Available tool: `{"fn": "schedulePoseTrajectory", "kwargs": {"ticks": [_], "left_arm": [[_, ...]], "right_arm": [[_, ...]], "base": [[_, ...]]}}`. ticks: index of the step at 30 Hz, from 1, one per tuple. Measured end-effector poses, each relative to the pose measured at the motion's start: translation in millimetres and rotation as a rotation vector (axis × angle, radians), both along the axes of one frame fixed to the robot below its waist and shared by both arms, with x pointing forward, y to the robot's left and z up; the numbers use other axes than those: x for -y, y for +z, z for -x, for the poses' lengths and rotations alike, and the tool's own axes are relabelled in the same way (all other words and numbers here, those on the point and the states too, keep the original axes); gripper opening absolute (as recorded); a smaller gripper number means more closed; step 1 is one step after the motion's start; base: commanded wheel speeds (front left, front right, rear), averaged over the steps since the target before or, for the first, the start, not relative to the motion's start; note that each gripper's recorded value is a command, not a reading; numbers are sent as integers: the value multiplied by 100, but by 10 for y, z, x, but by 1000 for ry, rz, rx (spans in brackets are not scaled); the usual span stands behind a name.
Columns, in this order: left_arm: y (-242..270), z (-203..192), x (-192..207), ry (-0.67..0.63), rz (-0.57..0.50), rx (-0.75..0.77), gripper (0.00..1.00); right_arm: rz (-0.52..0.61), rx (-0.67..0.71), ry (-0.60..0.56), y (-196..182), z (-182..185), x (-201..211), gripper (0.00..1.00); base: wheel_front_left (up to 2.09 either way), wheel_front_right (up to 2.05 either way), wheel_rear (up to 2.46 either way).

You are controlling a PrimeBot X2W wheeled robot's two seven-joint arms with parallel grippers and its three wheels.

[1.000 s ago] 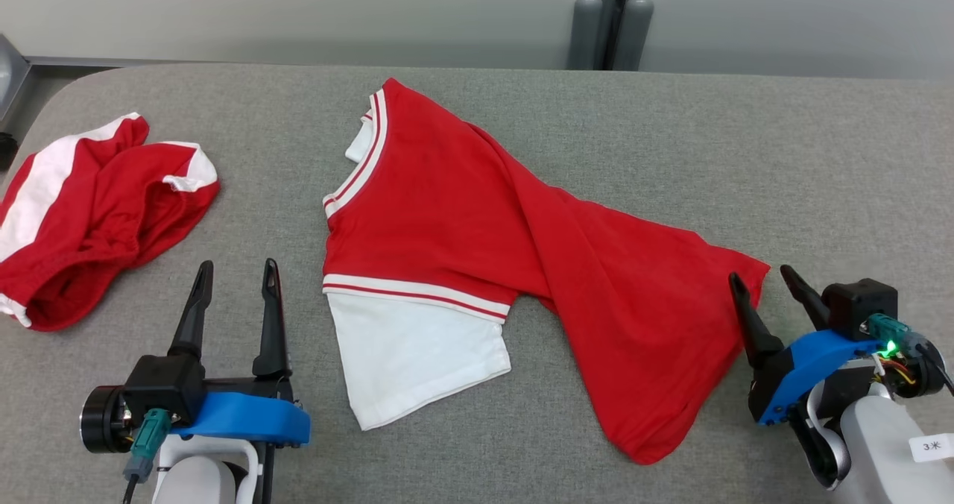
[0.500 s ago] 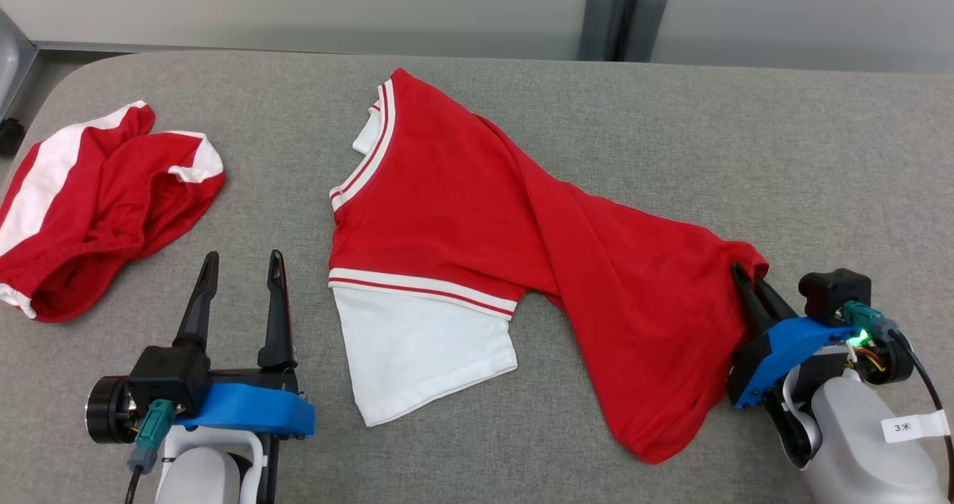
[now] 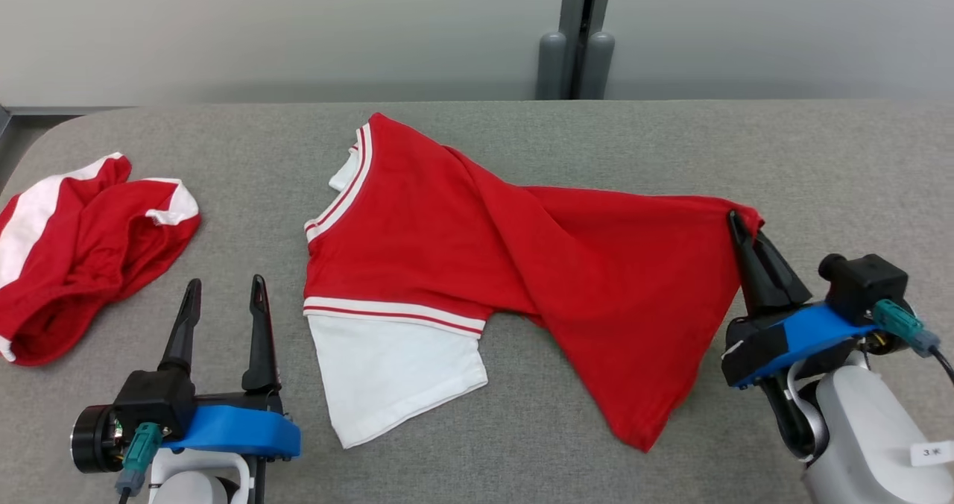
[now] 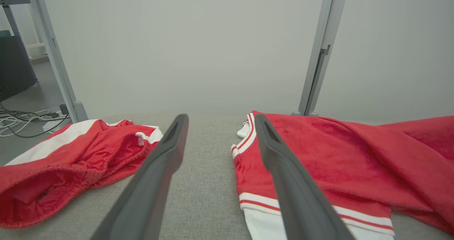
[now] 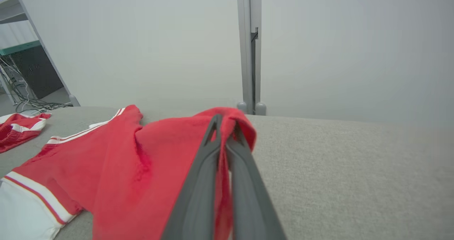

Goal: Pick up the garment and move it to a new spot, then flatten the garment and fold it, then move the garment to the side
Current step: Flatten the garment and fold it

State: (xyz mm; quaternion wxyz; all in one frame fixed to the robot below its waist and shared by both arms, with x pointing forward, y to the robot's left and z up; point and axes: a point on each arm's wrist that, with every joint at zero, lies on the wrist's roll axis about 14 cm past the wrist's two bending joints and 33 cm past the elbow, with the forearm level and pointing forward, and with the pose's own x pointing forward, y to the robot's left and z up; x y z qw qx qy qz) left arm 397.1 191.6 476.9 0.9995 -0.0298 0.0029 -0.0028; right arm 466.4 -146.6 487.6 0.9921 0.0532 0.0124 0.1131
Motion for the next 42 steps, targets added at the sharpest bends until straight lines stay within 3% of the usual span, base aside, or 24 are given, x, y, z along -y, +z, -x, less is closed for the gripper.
{"fn": "schedulePoseTrajectory", "kwargs": {"ticks": [10, 23, 31, 42], "left_arm": [[34, -52, 107, -31, 5, 13, 100], [-18, -63, 38, -9, 11, -1, 100], [-121, -161, 15, -2, 14, -25, 100], [-270, -315, -25, 16, 27, -59, 100]], "right_arm": [[-13, 237, -45, 751, 117, 241, 0], [-38, 230, -39, 810, 46, 196, 0], [-28, 237, -47, 849, -379, 260, 0], [99, 185, -45, 707, -1330, 319, 0]], "base": [[0, 0, 0], [0, 0, 0], [0, 0, 0], [0, 0, 0]]}}
